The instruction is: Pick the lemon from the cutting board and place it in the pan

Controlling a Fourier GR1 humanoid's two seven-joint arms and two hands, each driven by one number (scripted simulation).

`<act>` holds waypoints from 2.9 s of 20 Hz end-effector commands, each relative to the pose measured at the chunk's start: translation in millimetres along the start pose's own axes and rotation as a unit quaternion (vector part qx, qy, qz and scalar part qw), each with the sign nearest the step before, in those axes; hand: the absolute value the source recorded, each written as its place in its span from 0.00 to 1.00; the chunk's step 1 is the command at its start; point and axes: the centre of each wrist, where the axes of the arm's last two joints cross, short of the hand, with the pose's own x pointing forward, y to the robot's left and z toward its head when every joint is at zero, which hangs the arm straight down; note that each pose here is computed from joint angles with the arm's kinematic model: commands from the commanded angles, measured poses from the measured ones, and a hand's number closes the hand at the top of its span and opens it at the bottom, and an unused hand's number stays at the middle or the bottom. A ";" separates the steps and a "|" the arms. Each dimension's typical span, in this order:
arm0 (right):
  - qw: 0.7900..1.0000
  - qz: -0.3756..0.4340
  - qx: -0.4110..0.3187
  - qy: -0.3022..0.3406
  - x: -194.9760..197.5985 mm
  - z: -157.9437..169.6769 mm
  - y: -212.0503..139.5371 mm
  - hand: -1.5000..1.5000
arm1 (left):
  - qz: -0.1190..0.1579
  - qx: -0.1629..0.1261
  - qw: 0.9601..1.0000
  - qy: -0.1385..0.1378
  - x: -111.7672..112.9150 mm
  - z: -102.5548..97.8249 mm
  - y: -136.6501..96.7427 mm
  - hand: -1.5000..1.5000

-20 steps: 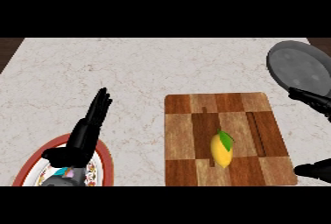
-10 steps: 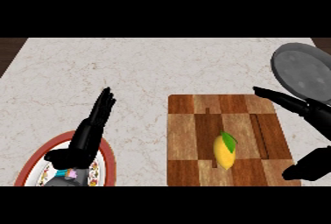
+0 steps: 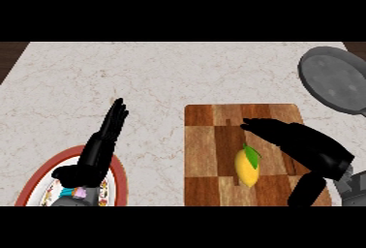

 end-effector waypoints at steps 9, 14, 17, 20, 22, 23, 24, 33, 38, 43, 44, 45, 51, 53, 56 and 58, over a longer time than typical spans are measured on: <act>0.999 0.020 0.035 0.034 12.7 -25.8 33.2 0.00 | 0.003 0.008 1.000 0.005 -12.7 1.5 16.7 0.50; 0.999 -0.009 0.009 0.040 -7.6 -24.6 31.3 0.00 | 0.001 0.009 1.000 -0.004 -6.4 -9.8 -9.9 0.50; 0.999 -0.015 0.007 0.029 0.6 -44.9 50.6 0.00 | -0.004 -0.001 1.000 0.001 -0.7 -8.9 -16.4 0.50; 0.999 -0.018 0.006 0.038 -12.1 -54.2 46.8 0.00 | -0.004 0.008 1.000 0.000 1.3 -8.6 3.8 0.50; 0.999 -0.012 0.018 0.036 -13.9 -42.1 60.7 0.00 | -0.001 0.004 1.000 -0.003 12.7 1.4 5.0 0.50; 0.999 -0.011 0.018 0.045 -10.0 -61.1 60.3 0.00 | 0.003 0.004 1.000 -0.005 -4.7 -15.5 -3.5 0.50; 0.999 -0.007 0.029 0.045 -11.0 -67.2 62.5 0.00 | -0.003 -0.001 1.000 0.006 -8.2 -5.7 -2.2 0.50; 0.994 0.071 0.080 0.024 -18.8 -66.2 63.8 1.00 | -0.003 0.002 1.000 -0.003 10.7 -4.8 -8.4 0.50; 0.995 0.077 0.053 0.020 -36.4 -78.6 84.7 1.00 | -0.004 -0.001 1.000 -0.001 1.4 -1.1 0.8 0.50; 0.996 0.084 0.000 0.012 -19.1 -68.5 66.1 1.00 | 0.003 -0.005 1.000 0.003 -1.0 4.9 -6.1 0.50; 0.995 0.093 -0.020 0.005 -26.8 -66.0 62.6 1.00 | 0.001 0.006 1.000 -0.004 -15.0 11.9 20.8 0.50; 0.995 0.093 -0.036 0.013 -40.9 -60.9 56.4 1.00 | 0.002 -0.001 1.000 0.000 4.3 13.1 14.7 0.50; 0.971 0.013 -0.165 0.172 -32.0 -83.9 23.0 1.00 | 0.000 0.007 1.000 -0.004 4.1 -1.7 -0.1 0.50; 0.948 -0.009 -0.201 0.245 -25.0 -85.1 22.9 1.00 | -0.002 0.003 1.000 -0.004 5.6 -5.2 3.9 0.50; 0.915 0.022 -0.295 0.274 -12.8 -75.5 -21.3 1.00 | -0.003 0.011 1.000 -0.003 8.3 -5.7 -0.7 0.50; 0.900 0.031 -0.343 0.269 4.0 -79.5 -29.0 1.00 | 0.001 0.002 1.000 0.001 -0.3 3.1 7.5 0.50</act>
